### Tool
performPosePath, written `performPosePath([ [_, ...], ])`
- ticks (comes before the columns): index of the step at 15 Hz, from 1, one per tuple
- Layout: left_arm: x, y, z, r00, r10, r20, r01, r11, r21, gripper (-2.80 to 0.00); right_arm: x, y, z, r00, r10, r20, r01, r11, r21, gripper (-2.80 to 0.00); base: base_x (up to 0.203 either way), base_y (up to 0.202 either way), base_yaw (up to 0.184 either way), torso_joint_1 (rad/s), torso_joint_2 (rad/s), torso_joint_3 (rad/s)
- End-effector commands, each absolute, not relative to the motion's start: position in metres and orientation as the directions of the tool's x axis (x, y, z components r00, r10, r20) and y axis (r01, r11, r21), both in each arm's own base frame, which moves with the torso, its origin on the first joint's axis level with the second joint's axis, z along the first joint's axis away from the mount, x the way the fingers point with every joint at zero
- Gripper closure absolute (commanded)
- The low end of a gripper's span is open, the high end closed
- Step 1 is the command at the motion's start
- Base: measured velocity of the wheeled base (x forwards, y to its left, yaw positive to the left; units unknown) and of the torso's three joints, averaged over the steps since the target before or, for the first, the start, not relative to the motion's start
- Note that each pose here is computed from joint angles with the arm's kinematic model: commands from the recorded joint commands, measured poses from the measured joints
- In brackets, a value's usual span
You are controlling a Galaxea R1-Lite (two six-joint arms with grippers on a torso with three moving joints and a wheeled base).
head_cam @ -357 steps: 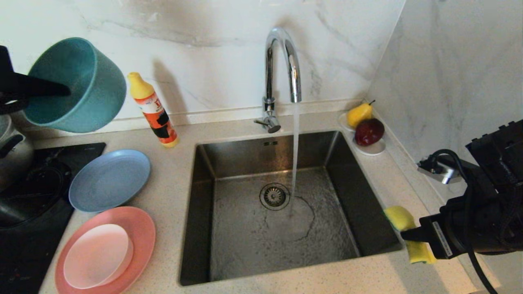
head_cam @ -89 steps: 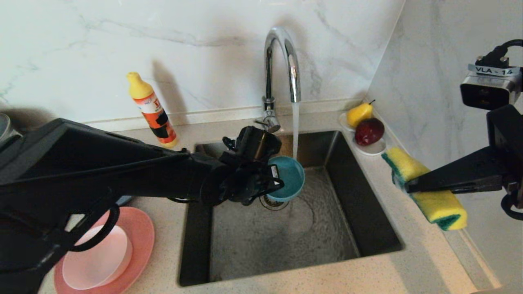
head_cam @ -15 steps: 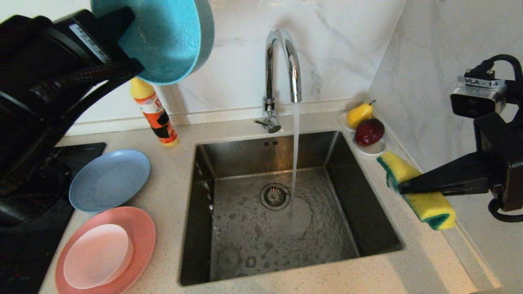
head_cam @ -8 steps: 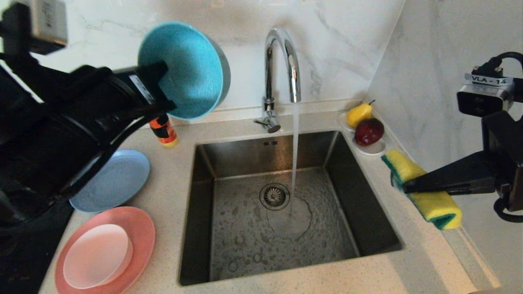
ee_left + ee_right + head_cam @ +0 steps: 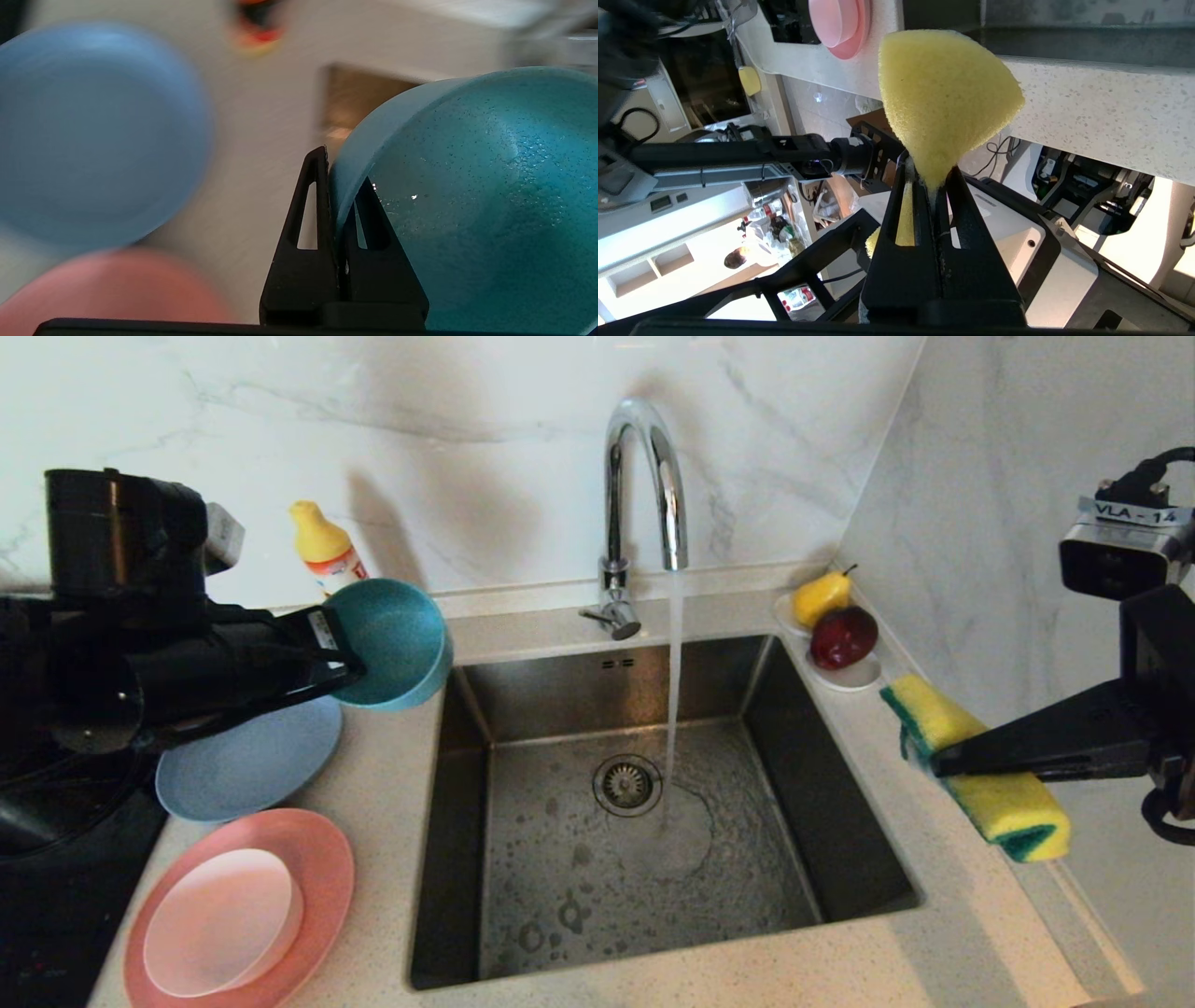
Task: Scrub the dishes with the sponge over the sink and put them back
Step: Place the bowl on the table
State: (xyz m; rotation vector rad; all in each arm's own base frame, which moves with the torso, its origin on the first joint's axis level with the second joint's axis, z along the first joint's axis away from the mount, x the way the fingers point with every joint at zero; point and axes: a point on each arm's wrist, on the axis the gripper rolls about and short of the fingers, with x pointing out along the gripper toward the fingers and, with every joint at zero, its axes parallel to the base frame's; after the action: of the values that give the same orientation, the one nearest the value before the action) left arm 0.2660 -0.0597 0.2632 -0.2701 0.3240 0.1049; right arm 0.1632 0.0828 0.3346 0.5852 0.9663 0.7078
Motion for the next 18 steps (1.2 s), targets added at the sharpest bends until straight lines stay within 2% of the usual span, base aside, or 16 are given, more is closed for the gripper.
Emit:
performPosePath([
  [1, 0.253, -0.035, 0.281, 0.898, 0.112, -0.426, -0.235, 0.940, -0.248, 0.00, 0.166, 0.083, 0.329, 0.372, 0.754, -0.542, -0.252, 0.643, 0.723, 0.00, 0.000, 0.000, 0.000, 0.000, 0.00, 0.000],
  [5, 0.227, 0.011, 0.326, 0.885, 0.121, -0.450, -0.322, 0.856, -0.404, 0.00, 0.170, 0.082, 0.321, 0.363, 0.741, -0.565, -0.241, 0.660, 0.711, 0.00, 0.000, 0.000, 0.000, 0.000, 0.00, 0.000],
  [9, 0.213, 0.061, 0.330, 0.824, 0.281, -0.492, -0.520, 0.720, -0.460, 0.00, 0.172, 0.080, 0.320, 0.368, 0.737, -0.566, -0.230, 0.663, 0.713, 0.00, 0.000, 0.000, 0.000, 0.000, 0.00, 0.000],
  [11, 0.212, 0.089, 0.321, 0.782, 0.342, -0.522, -0.597, 0.652, -0.467, 0.00, 0.173, 0.080, 0.319, 0.366, 0.736, -0.569, -0.232, 0.664, 0.711, 0.00, 0.000, 0.000, 0.000, 0.000, 0.00, 0.000],
  [18, 0.252, 0.190, 0.248, 0.587, 0.427, -0.688, -0.804, 0.407, -0.433, 0.00, 0.178, 0.082, 0.313, 0.352, 0.731, -0.585, -0.223, 0.672, 0.706, 0.00, 0.000, 0.000, 0.000, 0.000, 0.00, 0.000],
])
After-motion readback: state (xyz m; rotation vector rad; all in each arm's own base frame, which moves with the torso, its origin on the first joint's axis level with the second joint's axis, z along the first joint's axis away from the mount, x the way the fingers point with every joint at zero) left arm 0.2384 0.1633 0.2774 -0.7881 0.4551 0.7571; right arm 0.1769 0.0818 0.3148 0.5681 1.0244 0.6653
